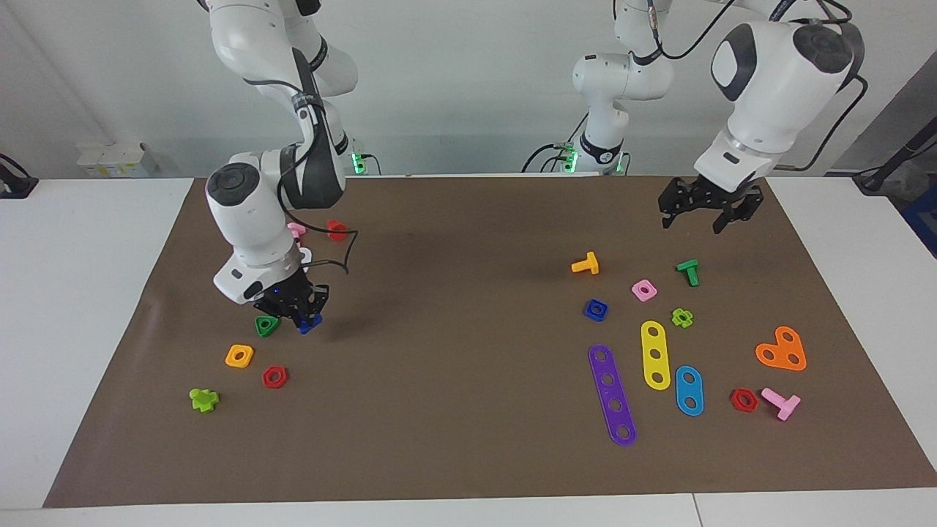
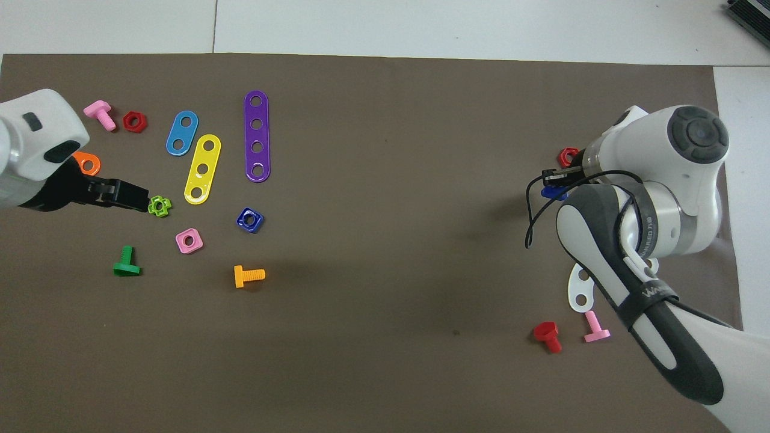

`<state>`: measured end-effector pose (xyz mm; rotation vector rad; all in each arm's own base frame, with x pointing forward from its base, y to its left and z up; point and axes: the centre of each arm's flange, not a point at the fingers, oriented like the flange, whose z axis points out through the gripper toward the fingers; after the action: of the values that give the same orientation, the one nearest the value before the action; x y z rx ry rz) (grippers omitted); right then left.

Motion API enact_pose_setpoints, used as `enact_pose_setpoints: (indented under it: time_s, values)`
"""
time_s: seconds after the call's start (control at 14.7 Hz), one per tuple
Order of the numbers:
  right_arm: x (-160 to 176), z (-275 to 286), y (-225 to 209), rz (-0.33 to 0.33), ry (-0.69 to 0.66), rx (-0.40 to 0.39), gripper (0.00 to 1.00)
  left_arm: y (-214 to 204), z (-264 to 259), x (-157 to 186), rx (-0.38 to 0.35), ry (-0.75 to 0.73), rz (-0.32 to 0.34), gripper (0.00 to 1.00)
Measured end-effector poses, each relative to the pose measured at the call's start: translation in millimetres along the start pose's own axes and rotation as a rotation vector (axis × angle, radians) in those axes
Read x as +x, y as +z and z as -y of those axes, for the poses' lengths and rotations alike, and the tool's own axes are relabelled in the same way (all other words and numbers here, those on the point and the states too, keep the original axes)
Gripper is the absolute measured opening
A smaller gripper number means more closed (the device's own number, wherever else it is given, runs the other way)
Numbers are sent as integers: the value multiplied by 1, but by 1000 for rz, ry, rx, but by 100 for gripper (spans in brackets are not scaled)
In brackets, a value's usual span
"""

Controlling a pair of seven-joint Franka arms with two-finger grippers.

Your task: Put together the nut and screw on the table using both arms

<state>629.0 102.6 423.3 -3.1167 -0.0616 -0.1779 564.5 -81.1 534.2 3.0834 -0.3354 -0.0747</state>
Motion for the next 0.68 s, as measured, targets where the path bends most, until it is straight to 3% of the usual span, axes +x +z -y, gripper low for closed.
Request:
enact_pose_setpoints:
  time_s: [0.27, 0.68]
  values:
    - [-11, 135, -11, -39, 131, 43, 19, 76, -15, 34, 8, 25, -19, 96]
    - [-30, 321, 61, -60, 236, 83, 19, 163, -42, 58, 14, 220, -33, 93]
